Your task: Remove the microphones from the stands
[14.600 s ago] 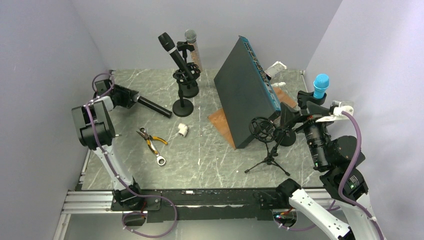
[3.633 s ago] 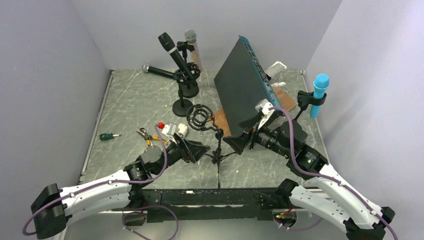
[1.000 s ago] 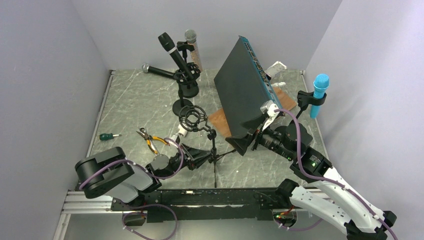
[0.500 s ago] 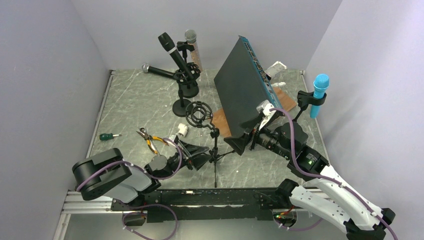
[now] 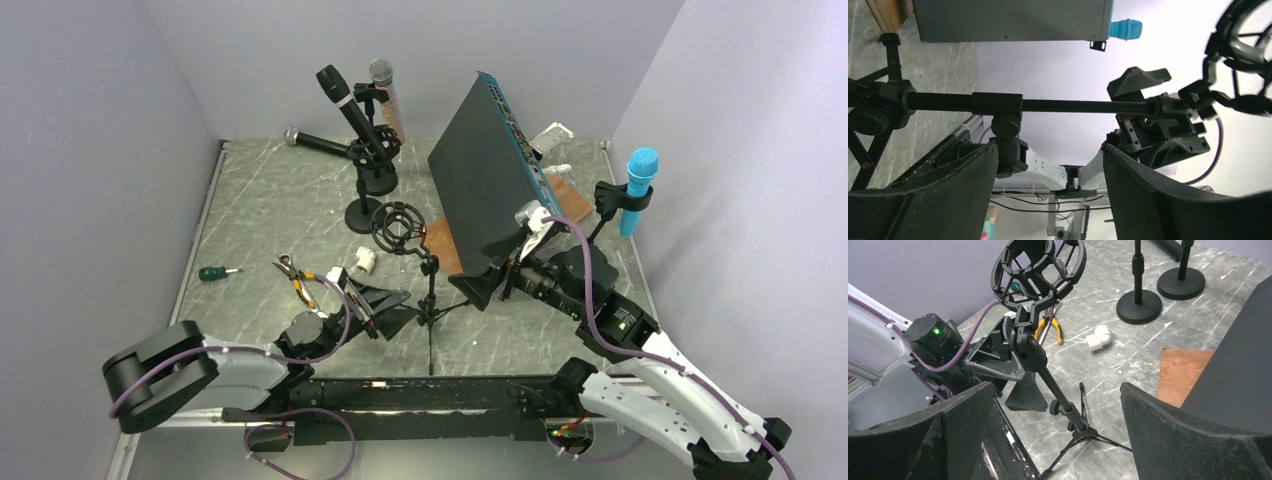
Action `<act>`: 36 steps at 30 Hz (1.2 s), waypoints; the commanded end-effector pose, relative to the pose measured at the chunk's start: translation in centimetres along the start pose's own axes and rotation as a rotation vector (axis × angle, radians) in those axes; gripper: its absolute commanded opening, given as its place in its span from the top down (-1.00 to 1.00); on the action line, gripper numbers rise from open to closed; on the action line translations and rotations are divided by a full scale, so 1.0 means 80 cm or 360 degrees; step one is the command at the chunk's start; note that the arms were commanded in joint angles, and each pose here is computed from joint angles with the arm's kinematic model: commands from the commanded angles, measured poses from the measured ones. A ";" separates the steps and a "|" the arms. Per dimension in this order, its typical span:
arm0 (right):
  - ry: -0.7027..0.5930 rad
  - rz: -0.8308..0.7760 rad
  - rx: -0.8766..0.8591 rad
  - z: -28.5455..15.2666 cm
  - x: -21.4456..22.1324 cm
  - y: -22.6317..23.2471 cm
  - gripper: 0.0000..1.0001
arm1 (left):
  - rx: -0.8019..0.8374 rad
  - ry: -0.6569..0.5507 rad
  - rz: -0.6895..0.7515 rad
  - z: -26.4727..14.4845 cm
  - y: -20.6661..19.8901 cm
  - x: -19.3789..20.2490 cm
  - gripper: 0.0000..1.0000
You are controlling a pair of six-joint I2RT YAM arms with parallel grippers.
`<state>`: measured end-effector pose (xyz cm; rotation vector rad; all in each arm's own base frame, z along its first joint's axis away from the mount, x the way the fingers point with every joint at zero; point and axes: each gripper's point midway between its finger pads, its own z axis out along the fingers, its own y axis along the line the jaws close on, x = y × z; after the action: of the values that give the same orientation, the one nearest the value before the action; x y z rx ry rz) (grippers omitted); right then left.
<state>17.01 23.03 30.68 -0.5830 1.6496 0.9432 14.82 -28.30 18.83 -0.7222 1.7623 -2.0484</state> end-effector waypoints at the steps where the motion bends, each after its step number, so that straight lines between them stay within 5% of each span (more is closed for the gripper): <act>1: -0.0114 -0.0001 -0.0070 0.009 -0.045 0.018 -1.00 | -0.0074 -0.0027 0.0258 -0.013 0.015 -0.009 -0.60; 13: -0.0102 -0.0016 -0.0153 0.047 -0.071 0.029 -1.00 | -0.0227 -0.0217 0.1101 -0.037 -0.060 -0.040 -0.72; 28: 0.0139 0.0080 0.0043 0.056 0.009 -0.011 -1.00 | -0.0268 -0.0211 0.1116 -0.037 -0.054 -0.042 -0.69; 36: -0.0070 0.0047 0.0003 0.020 -0.048 0.009 -1.00 | -0.0303 -0.0246 0.1151 -0.039 -0.054 -0.049 -0.69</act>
<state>19.15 25.37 29.65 -0.5732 1.7632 0.9438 16.08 -23.26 21.10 -0.2214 1.8268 -1.3445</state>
